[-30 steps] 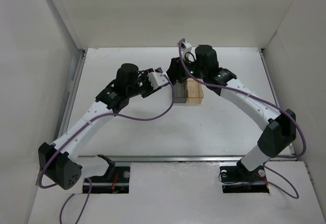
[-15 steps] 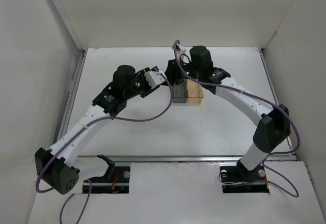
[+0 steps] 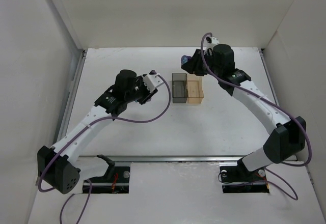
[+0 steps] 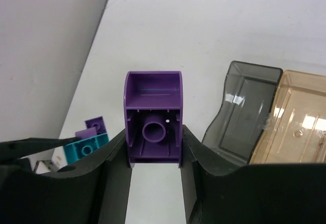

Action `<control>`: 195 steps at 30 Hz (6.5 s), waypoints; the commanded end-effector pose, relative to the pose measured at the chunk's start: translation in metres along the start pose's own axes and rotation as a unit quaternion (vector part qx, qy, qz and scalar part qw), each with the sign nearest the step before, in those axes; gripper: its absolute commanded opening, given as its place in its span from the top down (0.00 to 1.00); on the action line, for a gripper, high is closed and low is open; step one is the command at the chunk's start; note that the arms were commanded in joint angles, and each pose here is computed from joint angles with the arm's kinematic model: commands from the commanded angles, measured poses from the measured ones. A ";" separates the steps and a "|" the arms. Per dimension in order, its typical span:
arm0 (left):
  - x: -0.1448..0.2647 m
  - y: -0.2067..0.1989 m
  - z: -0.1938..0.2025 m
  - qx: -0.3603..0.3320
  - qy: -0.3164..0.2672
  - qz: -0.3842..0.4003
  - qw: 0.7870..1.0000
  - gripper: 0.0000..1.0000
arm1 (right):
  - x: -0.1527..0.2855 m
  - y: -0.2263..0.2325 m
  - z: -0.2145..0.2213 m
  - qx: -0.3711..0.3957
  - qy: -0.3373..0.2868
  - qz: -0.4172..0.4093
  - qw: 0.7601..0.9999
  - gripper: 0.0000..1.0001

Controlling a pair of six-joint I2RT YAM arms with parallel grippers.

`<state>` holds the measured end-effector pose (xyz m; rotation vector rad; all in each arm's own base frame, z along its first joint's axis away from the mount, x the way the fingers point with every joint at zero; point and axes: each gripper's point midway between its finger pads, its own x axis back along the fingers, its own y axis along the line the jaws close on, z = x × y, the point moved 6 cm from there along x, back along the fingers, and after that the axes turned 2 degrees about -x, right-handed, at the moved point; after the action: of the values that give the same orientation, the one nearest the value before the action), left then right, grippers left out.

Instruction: Sort the legos into containers by color

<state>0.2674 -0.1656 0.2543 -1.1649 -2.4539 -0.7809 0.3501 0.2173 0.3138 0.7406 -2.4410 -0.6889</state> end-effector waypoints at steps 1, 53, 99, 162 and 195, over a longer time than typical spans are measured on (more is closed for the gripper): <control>0.003 0.005 -0.008 0.027 -0.021 -0.016 0.999 1.00 | -0.022 -0.017 0.016 0.001 0.006 0.044 0.999 1.00; 0.047 0.036 -0.156 0.311 -0.247 0.045 0.917 1.00 | 0.049 0.102 0.027 0.243 -0.060 -0.164 0.954 0.00; 0.049 0.076 -0.152 0.351 -0.266 -0.048 0.897 1.00 | -0.008 0.088 0.058 0.110 -0.040 -0.158 0.980 1.00; 0.041 0.048 -0.092 0.369 -0.196 -0.051 0.907 1.00 | -0.041 0.134 0.047 0.211 -0.011 -0.170 0.963 0.10; 0.061 0.103 -0.123 0.337 -0.239 -0.189 0.891 1.00 | -0.051 0.045 0.120 0.141 0.089 -0.063 0.984 1.00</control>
<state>0.3130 -0.1568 0.3718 -0.6856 -2.8289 0.3404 0.2979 0.3330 0.2369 1.0893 -2.3673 -0.2627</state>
